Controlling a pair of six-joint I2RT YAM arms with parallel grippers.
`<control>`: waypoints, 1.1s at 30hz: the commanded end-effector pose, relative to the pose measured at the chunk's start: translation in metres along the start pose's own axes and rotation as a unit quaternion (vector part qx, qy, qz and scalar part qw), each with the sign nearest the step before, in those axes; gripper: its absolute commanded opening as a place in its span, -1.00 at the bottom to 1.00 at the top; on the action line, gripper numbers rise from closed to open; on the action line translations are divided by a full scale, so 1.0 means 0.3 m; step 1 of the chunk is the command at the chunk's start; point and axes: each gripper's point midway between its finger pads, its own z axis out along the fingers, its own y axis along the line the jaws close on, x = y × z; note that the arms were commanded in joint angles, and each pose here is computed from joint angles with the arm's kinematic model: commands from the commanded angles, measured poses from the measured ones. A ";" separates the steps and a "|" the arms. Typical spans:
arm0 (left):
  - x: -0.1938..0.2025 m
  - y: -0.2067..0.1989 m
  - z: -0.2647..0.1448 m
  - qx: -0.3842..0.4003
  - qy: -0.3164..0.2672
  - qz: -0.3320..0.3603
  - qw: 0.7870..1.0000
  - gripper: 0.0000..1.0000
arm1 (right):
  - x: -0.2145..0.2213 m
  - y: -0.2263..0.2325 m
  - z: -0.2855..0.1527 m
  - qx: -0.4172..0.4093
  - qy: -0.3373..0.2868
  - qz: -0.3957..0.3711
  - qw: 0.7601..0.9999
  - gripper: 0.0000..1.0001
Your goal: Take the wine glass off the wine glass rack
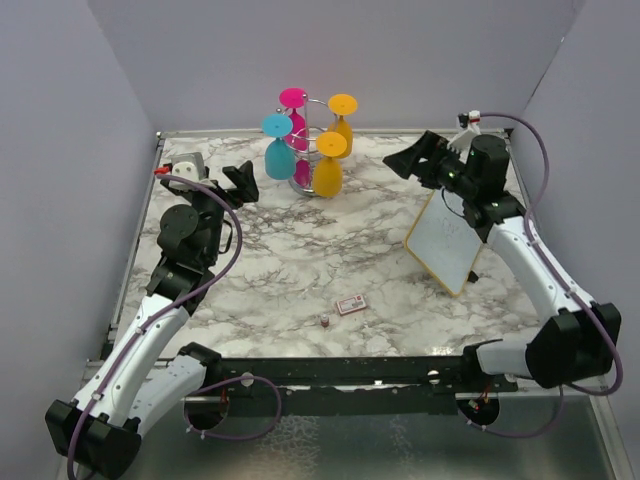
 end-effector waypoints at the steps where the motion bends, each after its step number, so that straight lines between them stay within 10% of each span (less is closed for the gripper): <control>1: -0.068 -0.034 0.001 0.020 -0.025 -0.002 0.999 0.96 | 0.027 0.116 0.109 -0.073 0.052 0.078 0.993 0.99; 9: -0.062 -0.057 0.000 0.030 -0.023 0.004 0.999 0.95 | 0.161 0.211 0.300 -0.124 0.110 0.271 0.948 0.99; 33: -0.039 -0.064 -0.008 0.024 -0.015 0.024 0.999 0.92 | 0.143 0.167 0.496 -0.075 0.002 0.398 0.914 0.54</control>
